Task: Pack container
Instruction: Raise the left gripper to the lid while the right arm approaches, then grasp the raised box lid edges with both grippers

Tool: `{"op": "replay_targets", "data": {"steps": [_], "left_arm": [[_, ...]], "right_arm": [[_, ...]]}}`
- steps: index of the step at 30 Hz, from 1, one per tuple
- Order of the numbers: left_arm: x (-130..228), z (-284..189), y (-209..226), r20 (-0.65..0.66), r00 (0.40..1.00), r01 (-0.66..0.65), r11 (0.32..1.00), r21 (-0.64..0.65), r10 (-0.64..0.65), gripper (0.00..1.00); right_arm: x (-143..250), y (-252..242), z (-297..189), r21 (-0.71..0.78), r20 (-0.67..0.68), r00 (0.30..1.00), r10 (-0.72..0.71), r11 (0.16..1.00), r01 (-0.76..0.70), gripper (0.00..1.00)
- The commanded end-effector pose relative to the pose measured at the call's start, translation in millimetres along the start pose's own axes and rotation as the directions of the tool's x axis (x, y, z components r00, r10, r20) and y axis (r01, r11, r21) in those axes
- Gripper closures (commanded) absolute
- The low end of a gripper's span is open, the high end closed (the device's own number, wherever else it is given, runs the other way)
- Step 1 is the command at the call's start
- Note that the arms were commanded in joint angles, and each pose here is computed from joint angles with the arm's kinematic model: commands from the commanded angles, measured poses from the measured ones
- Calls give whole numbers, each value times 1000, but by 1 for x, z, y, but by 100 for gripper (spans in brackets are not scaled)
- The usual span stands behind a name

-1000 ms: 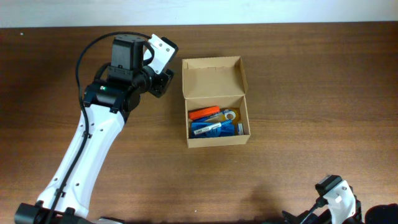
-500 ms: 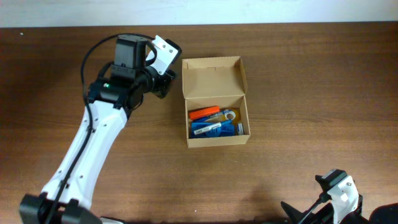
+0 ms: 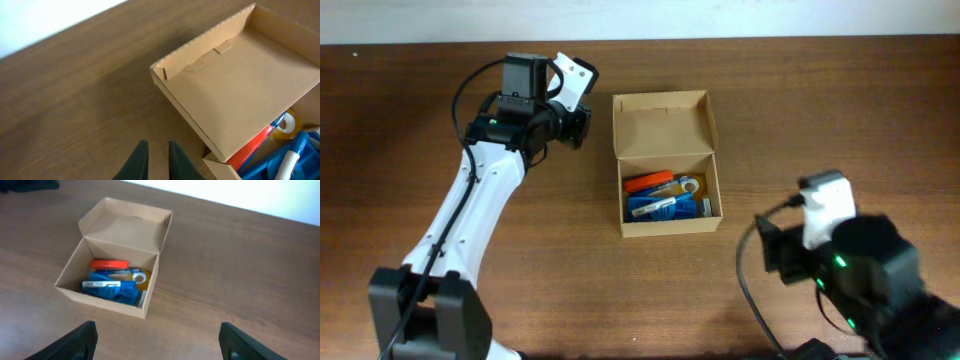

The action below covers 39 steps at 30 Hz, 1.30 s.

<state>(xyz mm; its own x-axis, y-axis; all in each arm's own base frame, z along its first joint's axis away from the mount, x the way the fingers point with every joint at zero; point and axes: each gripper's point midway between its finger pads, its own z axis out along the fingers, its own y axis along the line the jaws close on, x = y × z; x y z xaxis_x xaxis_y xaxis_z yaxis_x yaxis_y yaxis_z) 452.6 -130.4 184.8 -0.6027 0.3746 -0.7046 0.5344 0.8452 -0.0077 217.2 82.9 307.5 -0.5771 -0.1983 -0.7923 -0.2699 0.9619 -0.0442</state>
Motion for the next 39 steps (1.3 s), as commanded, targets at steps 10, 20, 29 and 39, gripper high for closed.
{"op": "replay_targets", "data": {"steps": [10, 20, 29, 39], "left_arm": [[14, 38, 4, -64, 993, 100, 994, 33, -98, 96], [13, 69, 25, -14, 961, 278, 959, 55, -278, 98], [21, 128, 21, -94, 901, 433, 887, 159, -423, 98], [33, 143, 7, -208, 825, 563, 799, 213, -526, 98]], "right_arm": [[-12, -33, 107, -63, -160, 971, 175, 980, -187, 23], [8, -70, 246, -211, -273, 883, 381, 872, -441, 33], [21, -95, 311, -183, -263, 780, 567, 765, -618, 45], [55, -77, 349, -241, -388, 678, 624, 642, -728, 96]]}}
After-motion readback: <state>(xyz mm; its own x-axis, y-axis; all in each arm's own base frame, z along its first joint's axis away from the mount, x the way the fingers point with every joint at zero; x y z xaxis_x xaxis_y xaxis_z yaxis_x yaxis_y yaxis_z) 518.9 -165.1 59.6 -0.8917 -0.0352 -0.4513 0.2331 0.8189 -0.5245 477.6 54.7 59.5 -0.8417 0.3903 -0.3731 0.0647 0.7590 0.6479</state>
